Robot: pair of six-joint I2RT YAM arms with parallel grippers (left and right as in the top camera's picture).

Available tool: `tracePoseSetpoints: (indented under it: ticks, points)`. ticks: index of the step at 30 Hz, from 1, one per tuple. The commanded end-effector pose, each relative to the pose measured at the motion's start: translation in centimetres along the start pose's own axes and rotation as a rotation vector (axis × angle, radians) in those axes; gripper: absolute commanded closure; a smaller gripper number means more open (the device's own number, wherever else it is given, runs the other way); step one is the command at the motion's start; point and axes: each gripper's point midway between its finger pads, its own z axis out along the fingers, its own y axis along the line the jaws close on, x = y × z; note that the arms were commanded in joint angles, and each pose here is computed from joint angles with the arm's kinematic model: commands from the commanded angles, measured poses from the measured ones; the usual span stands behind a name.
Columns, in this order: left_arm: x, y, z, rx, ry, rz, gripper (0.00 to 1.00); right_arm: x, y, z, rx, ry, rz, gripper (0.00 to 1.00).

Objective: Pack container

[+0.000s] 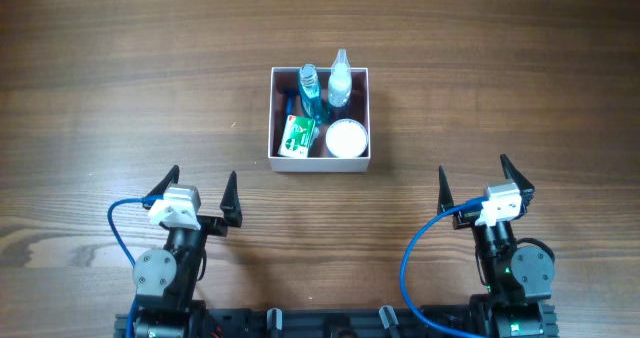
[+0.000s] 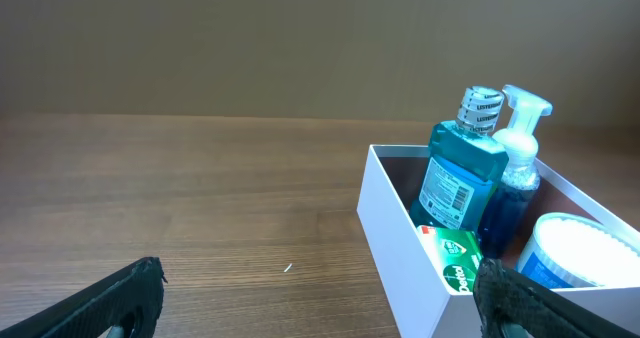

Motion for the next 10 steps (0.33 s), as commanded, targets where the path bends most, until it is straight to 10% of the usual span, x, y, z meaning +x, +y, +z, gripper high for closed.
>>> tracePoseSetpoints:
  ticks: [1, 10]
  points:
    - [0.29, -0.16, 0.05, 0.009, 0.000, 0.020, 0.00, -0.07, -0.22, -0.03, 0.011, -0.004, -0.002, 0.00]
    - [0.30, -0.15, 0.05, 0.009, 0.000, 0.020, 0.00, -0.07, -0.23, -0.03, 0.012, -0.004, -0.002, 0.00]
